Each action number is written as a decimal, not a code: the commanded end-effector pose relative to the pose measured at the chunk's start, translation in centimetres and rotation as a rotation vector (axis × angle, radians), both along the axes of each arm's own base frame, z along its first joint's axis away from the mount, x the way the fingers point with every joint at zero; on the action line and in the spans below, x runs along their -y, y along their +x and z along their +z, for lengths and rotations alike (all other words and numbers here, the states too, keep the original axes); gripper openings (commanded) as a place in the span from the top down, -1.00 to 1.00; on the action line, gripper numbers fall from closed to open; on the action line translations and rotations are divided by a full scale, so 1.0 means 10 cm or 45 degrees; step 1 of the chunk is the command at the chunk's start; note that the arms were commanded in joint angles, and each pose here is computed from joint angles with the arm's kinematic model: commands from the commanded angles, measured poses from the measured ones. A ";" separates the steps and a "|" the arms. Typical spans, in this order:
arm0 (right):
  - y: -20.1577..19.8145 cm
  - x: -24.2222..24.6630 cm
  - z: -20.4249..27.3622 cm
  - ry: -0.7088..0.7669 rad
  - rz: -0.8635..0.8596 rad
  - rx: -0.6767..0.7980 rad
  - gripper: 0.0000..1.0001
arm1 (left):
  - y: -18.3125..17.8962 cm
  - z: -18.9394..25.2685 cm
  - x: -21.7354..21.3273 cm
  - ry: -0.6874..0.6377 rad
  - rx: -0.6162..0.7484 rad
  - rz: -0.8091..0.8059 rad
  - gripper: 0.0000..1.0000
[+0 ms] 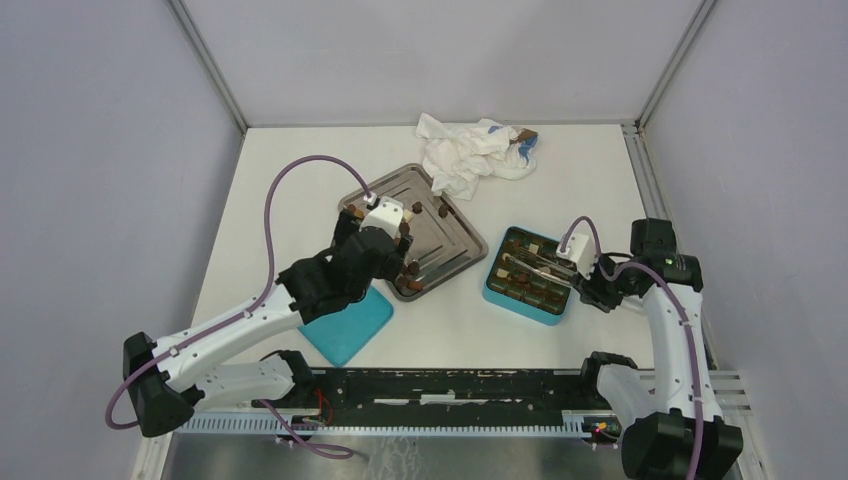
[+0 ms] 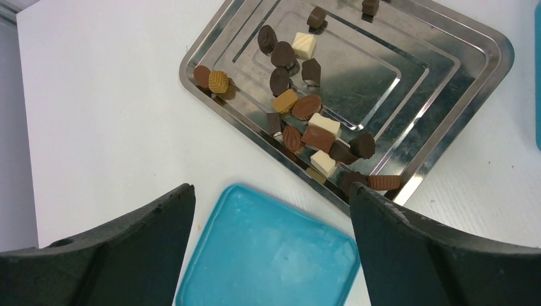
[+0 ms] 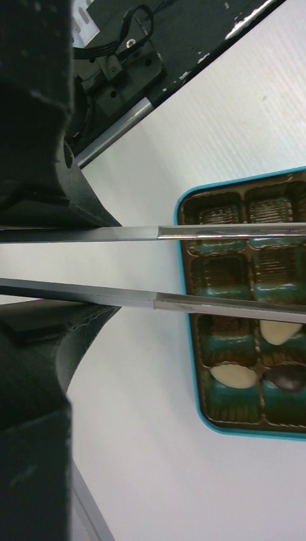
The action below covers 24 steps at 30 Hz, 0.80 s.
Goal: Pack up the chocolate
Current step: Place the fake chocolate in the packing box.
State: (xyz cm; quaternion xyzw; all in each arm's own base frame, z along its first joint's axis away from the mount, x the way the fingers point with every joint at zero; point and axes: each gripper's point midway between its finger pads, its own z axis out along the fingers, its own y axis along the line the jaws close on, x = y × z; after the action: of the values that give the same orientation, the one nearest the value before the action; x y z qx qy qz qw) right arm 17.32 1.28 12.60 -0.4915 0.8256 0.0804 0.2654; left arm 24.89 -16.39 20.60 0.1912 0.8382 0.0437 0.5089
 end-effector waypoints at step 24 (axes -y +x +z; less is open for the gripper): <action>0.87 -1.27 0.43 0.246 0.281 0.220 0.20 | 0.04 0.26 -0.20 -0.066 0.115 0.050 -0.89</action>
State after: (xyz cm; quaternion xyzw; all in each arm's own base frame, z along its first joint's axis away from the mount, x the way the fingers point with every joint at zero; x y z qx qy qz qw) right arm 22.16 12.96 14.64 -0.5653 0.7268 0.1977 0.3362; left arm 24.82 -14.87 22.02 0.1638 0.8311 0.0361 0.5303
